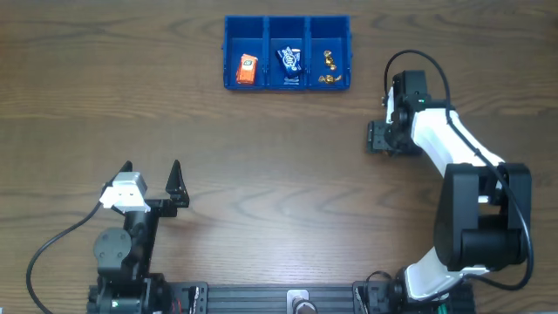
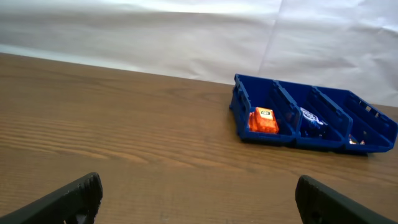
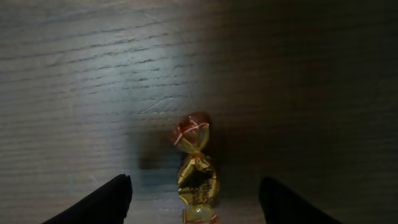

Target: Sort Candies Into Trays

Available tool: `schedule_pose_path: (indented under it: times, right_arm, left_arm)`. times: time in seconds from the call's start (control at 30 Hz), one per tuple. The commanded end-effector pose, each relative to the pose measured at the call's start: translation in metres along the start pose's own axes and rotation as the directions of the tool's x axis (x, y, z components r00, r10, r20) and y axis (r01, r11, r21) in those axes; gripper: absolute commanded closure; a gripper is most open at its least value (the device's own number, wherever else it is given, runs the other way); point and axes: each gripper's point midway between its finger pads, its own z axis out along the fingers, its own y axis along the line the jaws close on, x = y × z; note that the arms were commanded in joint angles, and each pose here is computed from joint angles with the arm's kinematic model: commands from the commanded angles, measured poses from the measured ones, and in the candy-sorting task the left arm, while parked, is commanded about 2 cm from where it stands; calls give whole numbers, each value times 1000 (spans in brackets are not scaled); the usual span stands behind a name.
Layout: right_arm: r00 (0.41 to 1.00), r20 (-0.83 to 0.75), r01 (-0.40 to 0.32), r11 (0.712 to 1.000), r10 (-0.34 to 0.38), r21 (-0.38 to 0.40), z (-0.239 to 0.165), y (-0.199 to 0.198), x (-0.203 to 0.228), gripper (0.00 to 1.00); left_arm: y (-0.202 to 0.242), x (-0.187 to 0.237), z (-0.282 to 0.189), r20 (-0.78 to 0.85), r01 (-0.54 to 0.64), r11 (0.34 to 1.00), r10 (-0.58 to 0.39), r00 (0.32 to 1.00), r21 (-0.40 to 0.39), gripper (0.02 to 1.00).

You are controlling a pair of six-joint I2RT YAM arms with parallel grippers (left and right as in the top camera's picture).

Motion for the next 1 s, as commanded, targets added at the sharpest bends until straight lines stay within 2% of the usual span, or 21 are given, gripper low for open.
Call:
schedule_pose_path:
  times: [0.03, 0.33, 0.8, 1.0]
  right_arm:
    - [1000, -21, -19, 1000, 19, 3, 9, -3, 3, 334]
    - [999, -32, -20, 1000, 20, 5, 14, -3, 5, 380]
    - [999, -31, -19, 1000, 19, 6, 14, -3, 4, 647]
    - [999, -31, -19, 1000, 19, 8, 14, -4, 4, 715]
  left_arm:
    - [-1, 16, 1, -51, -11, 1000, 12, 999, 14, 20]
    - [-1, 16, 1, -51, -12, 1000, 12, 999, 14, 23]
    - [-1, 16, 1, -52, -11, 1000, 12, 999, 14, 23]
    - [-1, 16, 1, -51, -12, 1000, 12, 999, 14, 20]
